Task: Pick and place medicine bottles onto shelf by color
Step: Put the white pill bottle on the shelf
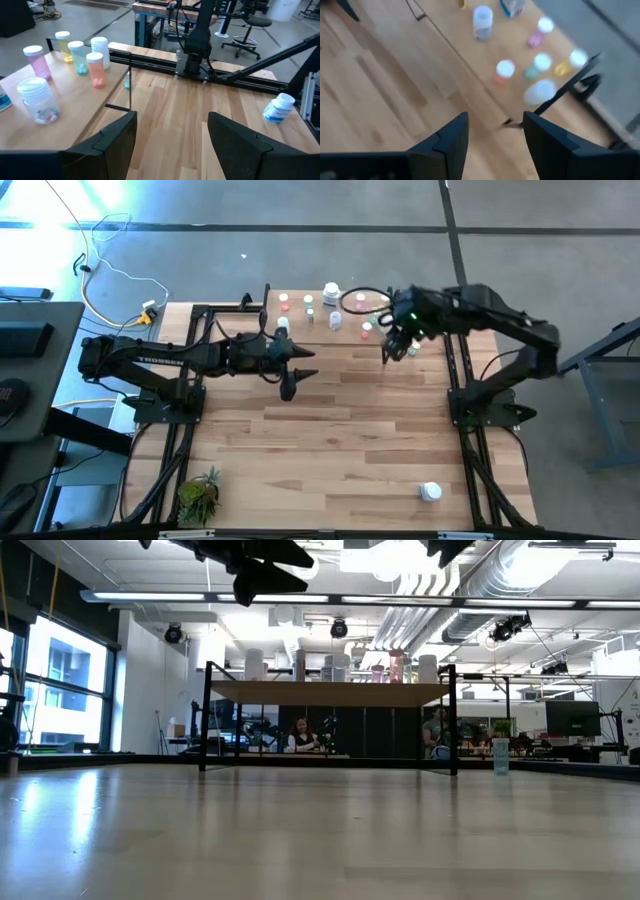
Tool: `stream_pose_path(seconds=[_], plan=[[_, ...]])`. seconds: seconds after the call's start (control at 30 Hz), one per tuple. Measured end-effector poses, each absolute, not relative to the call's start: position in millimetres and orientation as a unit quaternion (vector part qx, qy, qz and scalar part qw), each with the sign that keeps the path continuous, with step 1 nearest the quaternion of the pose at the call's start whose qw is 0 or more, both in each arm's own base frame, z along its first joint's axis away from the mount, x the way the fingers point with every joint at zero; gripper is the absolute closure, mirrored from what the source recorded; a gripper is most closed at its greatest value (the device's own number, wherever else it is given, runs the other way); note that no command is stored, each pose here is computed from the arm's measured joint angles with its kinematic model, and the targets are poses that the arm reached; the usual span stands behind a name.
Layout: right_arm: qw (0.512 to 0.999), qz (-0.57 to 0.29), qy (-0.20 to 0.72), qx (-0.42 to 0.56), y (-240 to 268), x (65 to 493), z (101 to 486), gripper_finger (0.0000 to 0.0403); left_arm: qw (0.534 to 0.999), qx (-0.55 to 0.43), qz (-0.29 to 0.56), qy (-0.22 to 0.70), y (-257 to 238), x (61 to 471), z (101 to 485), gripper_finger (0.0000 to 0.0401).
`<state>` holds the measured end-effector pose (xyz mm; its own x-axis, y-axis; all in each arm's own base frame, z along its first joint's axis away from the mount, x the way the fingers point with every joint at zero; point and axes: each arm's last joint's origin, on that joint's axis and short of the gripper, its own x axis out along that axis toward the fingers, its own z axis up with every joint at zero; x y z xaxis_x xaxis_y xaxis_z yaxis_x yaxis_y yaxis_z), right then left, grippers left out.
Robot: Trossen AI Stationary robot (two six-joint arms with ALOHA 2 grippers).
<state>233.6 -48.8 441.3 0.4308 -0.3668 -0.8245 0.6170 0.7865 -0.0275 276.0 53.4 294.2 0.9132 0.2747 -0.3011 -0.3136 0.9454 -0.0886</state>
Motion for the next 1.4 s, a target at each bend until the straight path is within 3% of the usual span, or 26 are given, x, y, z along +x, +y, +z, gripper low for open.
stream_pose_path(seconds=[0.23, 0.77, 1.07, 1.4], plan=[[0.812, -0.320, 0.398, 0.282, -16, 204, 415, 0.0224, 0.979, -0.023, 0.136, 0.151, 53, 276, 294, 0.0167], [0.658, -0.364, 0.421, 0.508, 70, 180, 341, 0.0224, 0.968, -0.041, 0.112, 0.222, 51, 271, 281, 0.0167], [0.606, -0.351, 0.414, 0.582, 115, 173, 313, 0.0224, 0.950, -0.068, 0.069, 0.296, 39, 266, 268, 0.0167], [0.561, -0.363, 0.468, 0.578, 161, 170, 293, 0.0224, 0.940, -0.067, 0.034, 0.333, 16, 264, 262, 0.0167]])
